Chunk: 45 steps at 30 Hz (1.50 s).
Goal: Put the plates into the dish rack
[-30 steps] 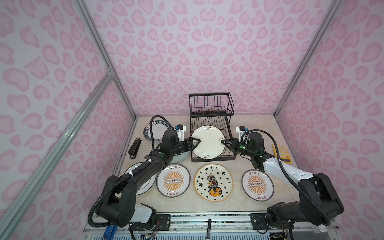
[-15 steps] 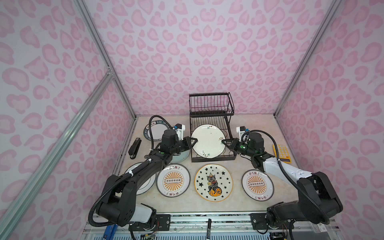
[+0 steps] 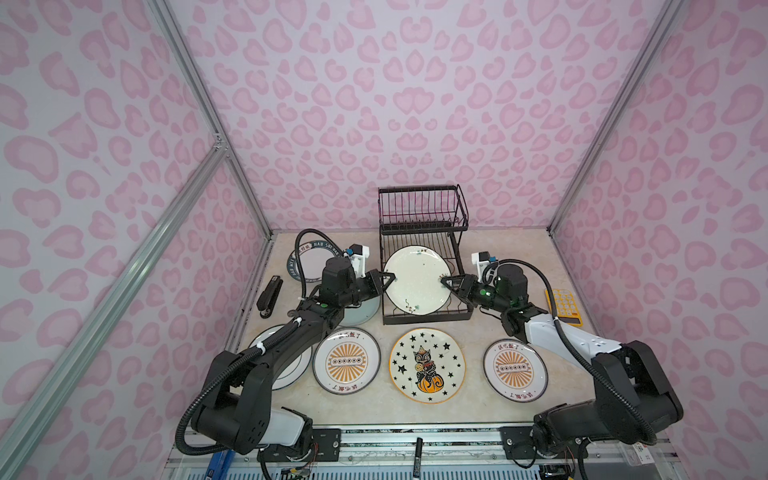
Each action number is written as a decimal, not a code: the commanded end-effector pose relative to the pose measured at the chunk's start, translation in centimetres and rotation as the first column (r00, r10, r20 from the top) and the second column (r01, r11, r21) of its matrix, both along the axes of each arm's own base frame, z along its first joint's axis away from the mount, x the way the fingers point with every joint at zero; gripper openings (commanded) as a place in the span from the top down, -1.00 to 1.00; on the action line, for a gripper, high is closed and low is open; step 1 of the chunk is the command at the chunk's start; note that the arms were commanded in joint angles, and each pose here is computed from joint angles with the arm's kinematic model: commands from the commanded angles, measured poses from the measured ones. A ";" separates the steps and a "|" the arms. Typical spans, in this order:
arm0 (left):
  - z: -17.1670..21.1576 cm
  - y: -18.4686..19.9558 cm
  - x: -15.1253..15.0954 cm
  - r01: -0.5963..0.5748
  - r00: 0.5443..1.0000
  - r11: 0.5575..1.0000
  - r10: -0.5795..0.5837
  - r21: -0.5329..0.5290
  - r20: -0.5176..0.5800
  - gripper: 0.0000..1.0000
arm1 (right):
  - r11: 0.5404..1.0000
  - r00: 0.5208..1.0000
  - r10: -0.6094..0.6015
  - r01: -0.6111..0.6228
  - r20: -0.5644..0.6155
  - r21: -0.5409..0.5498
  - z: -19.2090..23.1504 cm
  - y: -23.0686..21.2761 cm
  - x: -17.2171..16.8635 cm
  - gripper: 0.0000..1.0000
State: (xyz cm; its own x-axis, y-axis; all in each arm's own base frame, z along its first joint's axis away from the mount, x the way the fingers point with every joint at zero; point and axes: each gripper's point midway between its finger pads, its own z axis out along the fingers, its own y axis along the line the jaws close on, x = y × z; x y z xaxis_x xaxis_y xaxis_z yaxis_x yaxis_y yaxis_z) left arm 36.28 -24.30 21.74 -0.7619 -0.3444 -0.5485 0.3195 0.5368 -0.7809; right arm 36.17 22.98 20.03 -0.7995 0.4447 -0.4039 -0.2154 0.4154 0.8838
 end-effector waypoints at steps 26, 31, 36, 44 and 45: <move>2.1 -1.0 -0.6 0.072 0.995 0.997 -0.068 -0.041 0.078 0.94 | 0.987 0.982 0.121 -0.135 0.144 0.090 3.9 2.6 -1.1 1.00; 1.8 -0.9 -0.7 0.071 0.995 0.997 -0.069 -0.029 0.071 0.94 | 0.986 0.981 0.122 -0.137 0.149 0.092 4.1 2.6 -1.2 1.00; 1.5 -0.9 -0.8 0.072 0.995 0.997 -0.071 -0.013 0.065 0.72 | 0.987 0.981 0.116 -0.132 0.158 0.094 4.4 2.5 -1.2 1.00; 1.5 -0.6 -1.1 0.071 0.995 0.997 -0.071 -0.001 0.068 0.29 | 0.989 0.981 0.098 -0.114 0.167 0.091 4.3 2.1 -1.3 1.00; 1.6 -0.6 -1.1 0.070 0.995 0.998 -0.070 0.002 0.071 0.17 | 0.990 0.981 0.093 -0.109 0.168 0.090 4.3 1.9 -1.3 1.00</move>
